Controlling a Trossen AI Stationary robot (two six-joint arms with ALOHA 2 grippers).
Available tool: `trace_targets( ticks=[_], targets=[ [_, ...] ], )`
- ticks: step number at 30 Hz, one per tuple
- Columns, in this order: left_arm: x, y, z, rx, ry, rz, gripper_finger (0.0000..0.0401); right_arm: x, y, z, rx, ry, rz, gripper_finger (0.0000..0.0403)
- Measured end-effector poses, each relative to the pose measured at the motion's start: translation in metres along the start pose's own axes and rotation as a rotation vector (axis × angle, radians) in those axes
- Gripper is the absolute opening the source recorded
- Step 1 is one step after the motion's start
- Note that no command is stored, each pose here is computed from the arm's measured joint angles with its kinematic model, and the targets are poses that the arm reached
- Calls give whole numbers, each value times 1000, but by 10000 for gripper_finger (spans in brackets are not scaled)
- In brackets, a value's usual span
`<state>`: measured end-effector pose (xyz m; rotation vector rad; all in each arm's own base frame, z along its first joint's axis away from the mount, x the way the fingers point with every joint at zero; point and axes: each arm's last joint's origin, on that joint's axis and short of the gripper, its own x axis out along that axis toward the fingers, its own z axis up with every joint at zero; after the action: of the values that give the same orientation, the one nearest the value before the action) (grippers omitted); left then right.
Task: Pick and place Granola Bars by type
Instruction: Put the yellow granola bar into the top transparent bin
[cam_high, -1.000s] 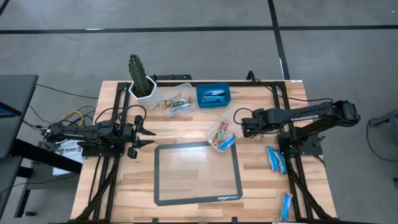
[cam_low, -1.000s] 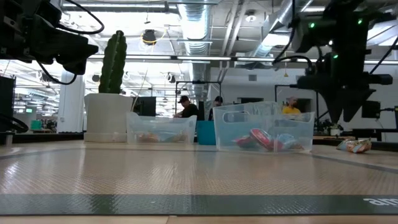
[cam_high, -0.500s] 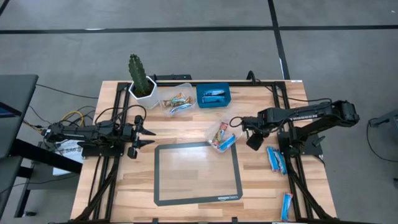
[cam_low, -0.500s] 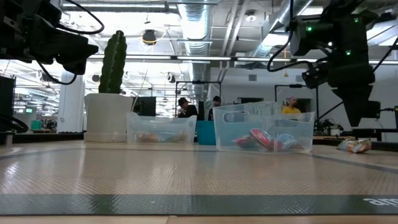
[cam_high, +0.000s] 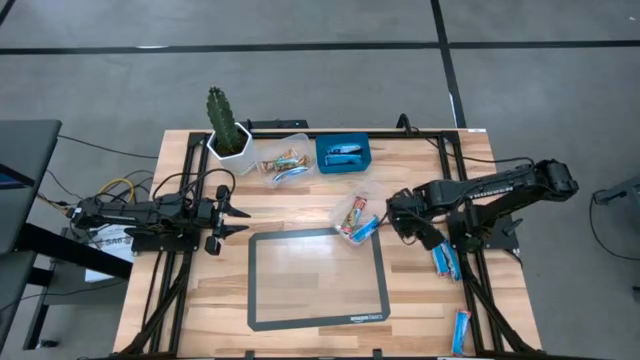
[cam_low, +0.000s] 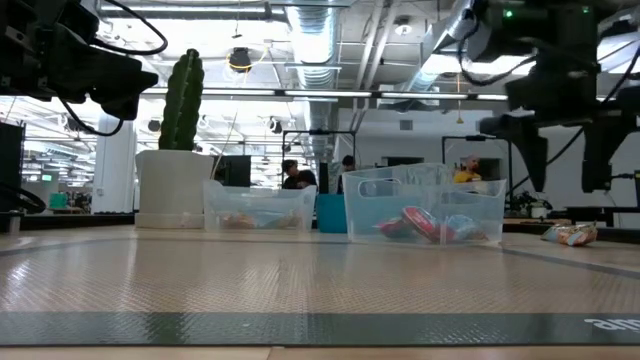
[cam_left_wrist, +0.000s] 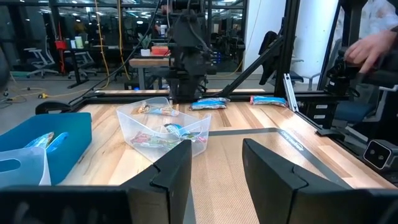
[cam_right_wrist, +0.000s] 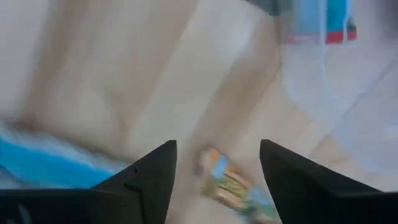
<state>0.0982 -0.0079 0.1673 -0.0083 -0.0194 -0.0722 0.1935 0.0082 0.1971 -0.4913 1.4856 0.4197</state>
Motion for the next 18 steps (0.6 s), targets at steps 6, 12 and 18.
trace_targets(
  ticks=[6, 12, 18],
  targets=[
    [0, 0, 0, -1, 0, 0, 135, -1, 2, -10, -343, 213, -100, 234],
    [0, 0, 0, 1, 0, -1, 135, 3, 3, -18, -411, 359, -100, 233],
    [0, 0, 0, 4, -1, 0, 135, 19, 1, -16, -467, 429, -32, 233]
  ],
)
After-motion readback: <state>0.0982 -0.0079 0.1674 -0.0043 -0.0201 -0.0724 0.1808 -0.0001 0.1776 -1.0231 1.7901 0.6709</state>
